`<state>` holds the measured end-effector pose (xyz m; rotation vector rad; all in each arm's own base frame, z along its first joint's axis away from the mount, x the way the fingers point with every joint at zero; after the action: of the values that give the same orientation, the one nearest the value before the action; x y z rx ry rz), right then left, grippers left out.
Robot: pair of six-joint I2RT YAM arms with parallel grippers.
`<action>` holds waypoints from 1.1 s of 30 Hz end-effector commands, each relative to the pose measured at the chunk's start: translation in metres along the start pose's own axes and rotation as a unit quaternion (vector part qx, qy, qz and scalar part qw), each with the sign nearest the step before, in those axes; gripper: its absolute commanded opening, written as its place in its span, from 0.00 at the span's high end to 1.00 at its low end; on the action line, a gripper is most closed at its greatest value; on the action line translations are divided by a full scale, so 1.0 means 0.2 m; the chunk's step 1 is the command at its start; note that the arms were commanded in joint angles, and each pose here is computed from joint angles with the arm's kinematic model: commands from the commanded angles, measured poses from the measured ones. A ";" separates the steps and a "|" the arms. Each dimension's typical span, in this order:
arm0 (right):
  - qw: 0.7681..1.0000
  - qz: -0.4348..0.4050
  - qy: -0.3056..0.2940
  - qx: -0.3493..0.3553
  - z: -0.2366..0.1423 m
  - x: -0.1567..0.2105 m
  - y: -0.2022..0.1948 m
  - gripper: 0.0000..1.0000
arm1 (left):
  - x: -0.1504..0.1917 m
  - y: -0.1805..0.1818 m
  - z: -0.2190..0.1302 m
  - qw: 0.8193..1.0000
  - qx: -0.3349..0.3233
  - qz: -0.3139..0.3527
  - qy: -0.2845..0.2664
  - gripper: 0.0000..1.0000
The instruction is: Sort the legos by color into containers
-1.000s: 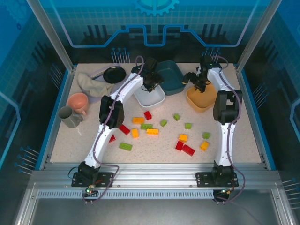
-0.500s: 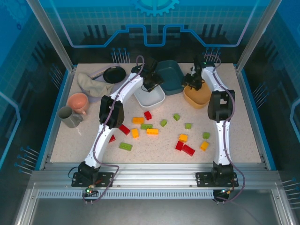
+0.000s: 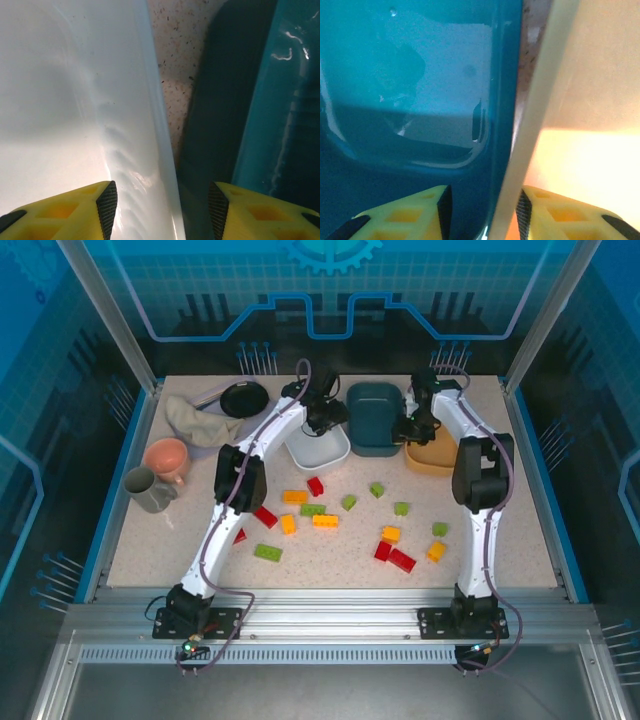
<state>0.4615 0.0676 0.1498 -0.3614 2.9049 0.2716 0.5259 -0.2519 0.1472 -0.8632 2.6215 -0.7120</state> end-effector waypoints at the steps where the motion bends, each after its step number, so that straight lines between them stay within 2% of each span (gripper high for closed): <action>1: 0.999 -0.035 0.001 -0.008 -0.07 0.05 0.06 0.62 | 0.03 -0.03 -0.01 0.999 0.013 0.045 0.017 0.46; 6: 0.999 -0.042 0.003 -0.008 -0.08 0.12 0.08 0.67 | 0.11 -0.08 -0.02 0.994 0.029 0.099 0.036 0.48; 13: 0.999 -0.050 0.015 -0.011 -0.05 0.16 0.08 0.69 | 0.24 -0.14 -0.05 0.981 0.056 0.168 0.081 0.43; 19: 0.998 -0.057 0.019 -0.003 -0.05 0.17 0.07 0.70 | 0.33 -0.22 -0.18 0.968 0.077 0.223 0.082 0.38; 25: 0.998 -0.054 0.012 -0.004 -0.07 0.17 0.08 0.70 | 0.26 -0.22 -0.37 0.982 0.052 0.182 0.001 0.33; 33: 0.999 -0.048 0.005 -0.010 -0.09 0.17 0.08 0.68 | 0.07 -0.14 -0.48 0.997 0.054 0.043 -0.038 0.35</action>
<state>0.4276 0.0642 0.1481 -0.4783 2.9242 0.2347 0.4778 -0.2732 0.2336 -0.5156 2.5858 -0.7785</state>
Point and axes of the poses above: each hand's point on the last joint's axis, 136 mm out from that joint toward the fingers, its own z axis out along the fingers, its own y axis along the line the jaws close on, x = y × z, the point moved 9 cm from there along -z, back along the fingers, and after that the axes turned 15 degrees about -z, right-handed, at the moved point
